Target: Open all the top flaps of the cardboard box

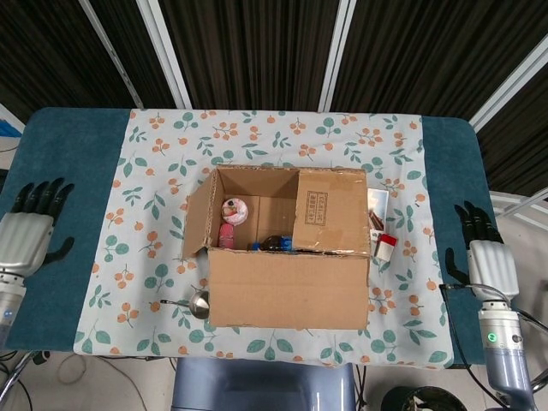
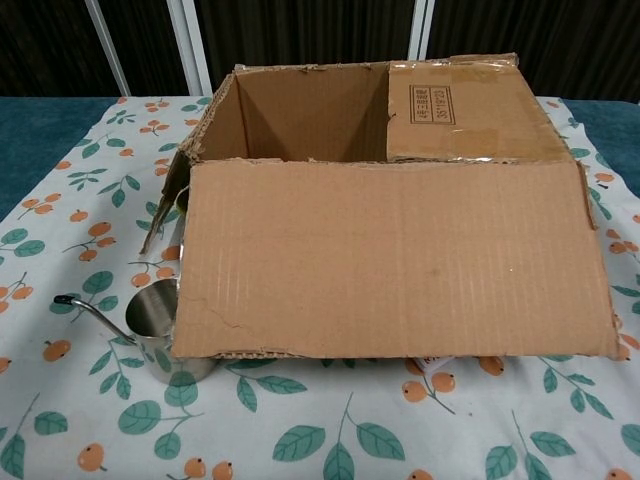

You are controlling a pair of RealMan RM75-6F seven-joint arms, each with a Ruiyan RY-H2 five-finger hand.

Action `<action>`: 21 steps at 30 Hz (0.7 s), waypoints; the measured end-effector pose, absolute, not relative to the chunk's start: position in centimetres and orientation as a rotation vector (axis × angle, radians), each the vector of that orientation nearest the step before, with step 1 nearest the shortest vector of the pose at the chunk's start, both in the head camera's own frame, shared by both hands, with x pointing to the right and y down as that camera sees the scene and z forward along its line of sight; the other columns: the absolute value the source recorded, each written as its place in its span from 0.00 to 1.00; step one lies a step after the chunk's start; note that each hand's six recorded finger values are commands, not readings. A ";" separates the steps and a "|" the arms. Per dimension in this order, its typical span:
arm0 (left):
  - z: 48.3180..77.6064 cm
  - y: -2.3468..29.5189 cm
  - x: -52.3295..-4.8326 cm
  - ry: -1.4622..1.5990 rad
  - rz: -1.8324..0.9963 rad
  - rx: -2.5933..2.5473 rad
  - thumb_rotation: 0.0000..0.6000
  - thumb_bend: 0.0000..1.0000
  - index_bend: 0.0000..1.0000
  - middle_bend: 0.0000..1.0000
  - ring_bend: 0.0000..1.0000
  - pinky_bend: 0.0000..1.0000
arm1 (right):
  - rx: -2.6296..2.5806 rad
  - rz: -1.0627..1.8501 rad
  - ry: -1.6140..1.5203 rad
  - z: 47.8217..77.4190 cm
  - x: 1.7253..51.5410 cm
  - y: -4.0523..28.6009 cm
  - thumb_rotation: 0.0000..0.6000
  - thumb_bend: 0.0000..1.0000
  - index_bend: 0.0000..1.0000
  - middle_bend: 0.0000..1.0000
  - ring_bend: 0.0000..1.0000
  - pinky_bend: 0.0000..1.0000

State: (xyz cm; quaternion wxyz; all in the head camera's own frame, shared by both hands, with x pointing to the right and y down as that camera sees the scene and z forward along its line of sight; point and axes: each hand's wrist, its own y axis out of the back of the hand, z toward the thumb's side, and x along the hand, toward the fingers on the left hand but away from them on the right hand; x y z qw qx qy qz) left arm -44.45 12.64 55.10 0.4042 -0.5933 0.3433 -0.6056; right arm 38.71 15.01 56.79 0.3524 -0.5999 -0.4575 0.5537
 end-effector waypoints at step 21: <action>57.6 16.8 -48.6 1.105 -1.485 -1.501 1.00 0.32 0.00 0.00 0.00 0.01 | -1.773 0.925 -0.479 55.2 14.0 4.1 1.00 1.00 0.47 0.35 0.29 0.36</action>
